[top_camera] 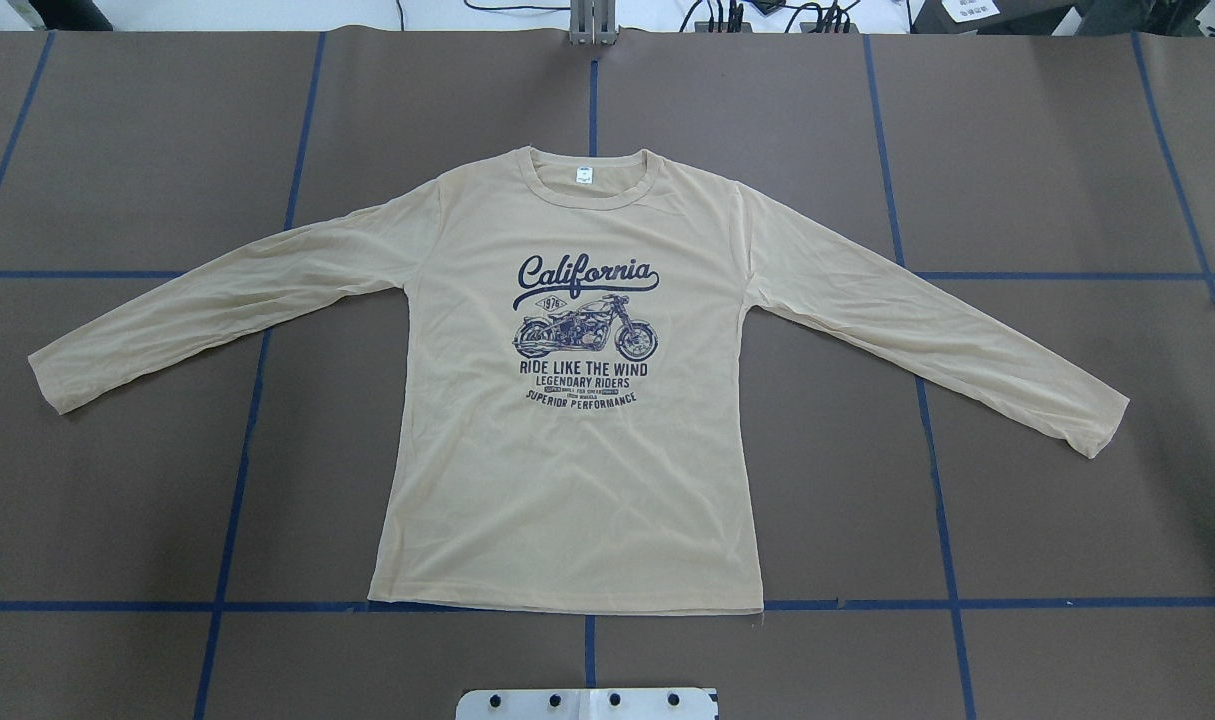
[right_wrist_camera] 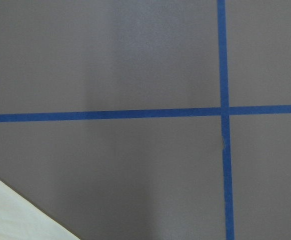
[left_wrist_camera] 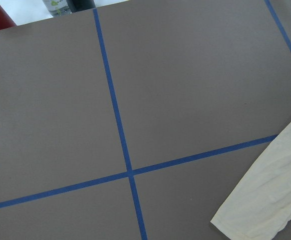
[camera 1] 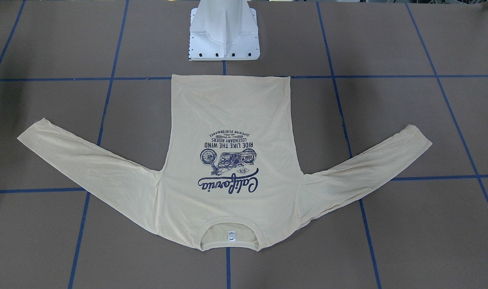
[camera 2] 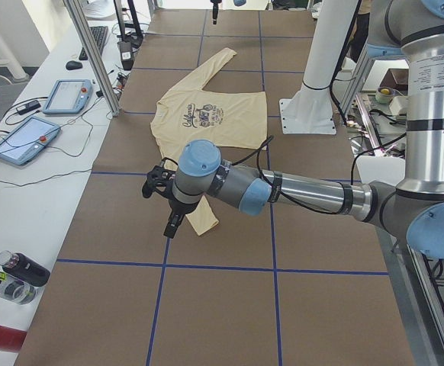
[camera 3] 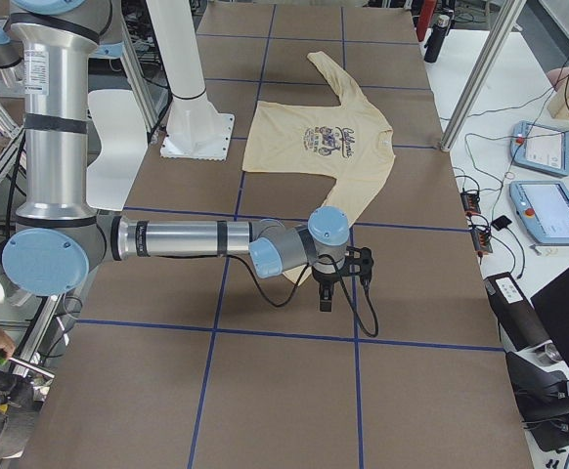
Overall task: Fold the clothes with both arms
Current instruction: 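Move the right gripper to the sleeve cuff nearest it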
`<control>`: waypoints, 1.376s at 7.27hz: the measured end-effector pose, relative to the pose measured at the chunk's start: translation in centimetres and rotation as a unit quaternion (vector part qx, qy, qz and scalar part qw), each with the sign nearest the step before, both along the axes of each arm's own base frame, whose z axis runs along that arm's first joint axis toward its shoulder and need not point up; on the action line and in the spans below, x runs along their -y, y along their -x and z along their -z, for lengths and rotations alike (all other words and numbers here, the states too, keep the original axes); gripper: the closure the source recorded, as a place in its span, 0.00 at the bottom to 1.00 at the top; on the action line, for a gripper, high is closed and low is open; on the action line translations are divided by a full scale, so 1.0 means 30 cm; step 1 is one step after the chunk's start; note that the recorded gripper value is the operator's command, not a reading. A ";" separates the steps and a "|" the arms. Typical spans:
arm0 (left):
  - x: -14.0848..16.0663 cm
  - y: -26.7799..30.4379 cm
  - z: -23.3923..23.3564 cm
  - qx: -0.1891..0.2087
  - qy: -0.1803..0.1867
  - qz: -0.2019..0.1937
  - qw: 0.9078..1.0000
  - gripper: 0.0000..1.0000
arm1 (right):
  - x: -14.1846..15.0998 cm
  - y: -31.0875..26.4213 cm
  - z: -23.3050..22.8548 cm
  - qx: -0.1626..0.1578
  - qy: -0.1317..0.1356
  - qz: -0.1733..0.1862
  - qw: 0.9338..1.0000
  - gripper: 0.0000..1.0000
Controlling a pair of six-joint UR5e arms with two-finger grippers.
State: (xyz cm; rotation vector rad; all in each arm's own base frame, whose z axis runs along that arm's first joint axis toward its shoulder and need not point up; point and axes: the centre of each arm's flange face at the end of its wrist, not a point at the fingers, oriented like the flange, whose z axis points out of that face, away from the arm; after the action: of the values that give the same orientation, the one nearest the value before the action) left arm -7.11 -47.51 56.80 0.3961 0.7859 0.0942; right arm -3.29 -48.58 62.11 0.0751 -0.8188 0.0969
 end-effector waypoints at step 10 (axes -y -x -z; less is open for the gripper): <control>-0.127 -0.017 -0.129 -0.014 -0.034 -0.012 0.999 0.00 | -0.154 0.484 -0.114 0.086 0.057 -0.017 0.995 0.17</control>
State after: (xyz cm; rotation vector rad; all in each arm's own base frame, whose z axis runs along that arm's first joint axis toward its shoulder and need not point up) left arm -6.60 -43.70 60.67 0.4532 0.8158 0.1377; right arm -17.83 -43.94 65.53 -0.0278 -0.9823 0.1830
